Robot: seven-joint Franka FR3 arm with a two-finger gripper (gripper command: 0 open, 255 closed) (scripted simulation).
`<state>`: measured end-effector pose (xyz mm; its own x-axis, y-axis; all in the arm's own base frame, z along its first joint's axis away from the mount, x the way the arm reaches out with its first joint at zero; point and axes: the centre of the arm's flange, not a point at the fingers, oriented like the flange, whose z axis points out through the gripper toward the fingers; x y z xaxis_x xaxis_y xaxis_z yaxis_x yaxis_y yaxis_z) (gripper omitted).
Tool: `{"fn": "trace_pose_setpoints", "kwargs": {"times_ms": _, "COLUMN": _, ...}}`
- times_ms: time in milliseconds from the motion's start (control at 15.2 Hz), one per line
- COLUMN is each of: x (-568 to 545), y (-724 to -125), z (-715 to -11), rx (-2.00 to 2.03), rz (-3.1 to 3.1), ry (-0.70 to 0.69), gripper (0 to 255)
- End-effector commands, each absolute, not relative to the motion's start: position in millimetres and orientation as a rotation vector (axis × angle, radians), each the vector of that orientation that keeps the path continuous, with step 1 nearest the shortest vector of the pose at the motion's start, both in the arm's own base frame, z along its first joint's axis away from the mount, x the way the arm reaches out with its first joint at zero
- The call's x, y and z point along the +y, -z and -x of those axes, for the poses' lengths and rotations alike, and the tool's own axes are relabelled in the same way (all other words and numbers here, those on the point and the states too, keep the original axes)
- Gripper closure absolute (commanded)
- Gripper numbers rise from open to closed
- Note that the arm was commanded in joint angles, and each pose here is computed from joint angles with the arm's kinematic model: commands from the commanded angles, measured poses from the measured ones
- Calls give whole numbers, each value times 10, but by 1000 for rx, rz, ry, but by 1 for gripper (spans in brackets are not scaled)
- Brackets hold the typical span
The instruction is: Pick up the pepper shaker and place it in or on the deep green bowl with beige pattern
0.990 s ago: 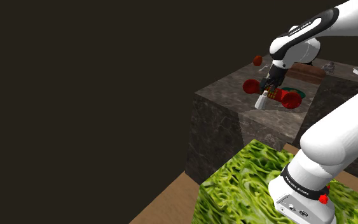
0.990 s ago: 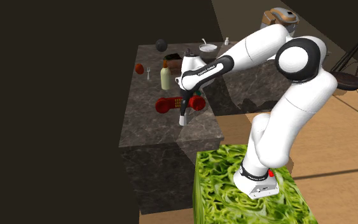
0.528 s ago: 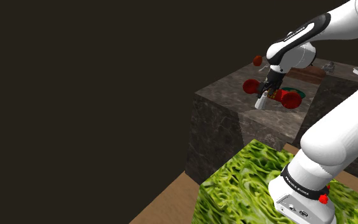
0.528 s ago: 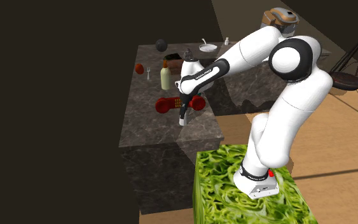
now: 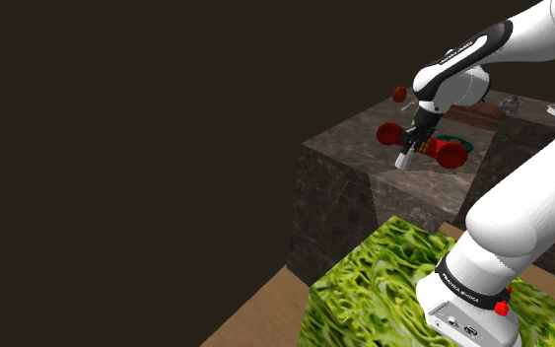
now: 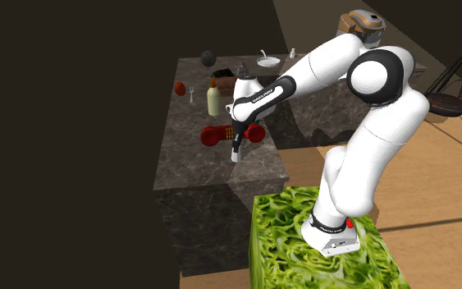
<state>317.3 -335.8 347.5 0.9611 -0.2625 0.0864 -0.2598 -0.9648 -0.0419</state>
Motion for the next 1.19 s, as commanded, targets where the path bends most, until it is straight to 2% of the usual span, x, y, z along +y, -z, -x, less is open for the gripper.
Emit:
{"fn": "trace_pose_setpoints", "kwargs": {"times_ms": 0, "x": -3357, "y": -3473, "z": -3173, "rx": 410, "rz": 3081, "ry": 141, "gripper": 255}}
{"fn": "trace_pose_setpoints", "kwargs": {"times_ms": 330, "x": -3356, "y": -3473, "z": -3173, "rx": 410, "rz": 3081, "ry": 141, "gripper": 255}}
{"fn": "trace_pose_setpoints", "kwargs": {"times_ms": 1122, "x": -3356, "y": -4106, "z": -3173, "rx": 410, "rz": 3081, "ry": 141, "gripper": 255}}
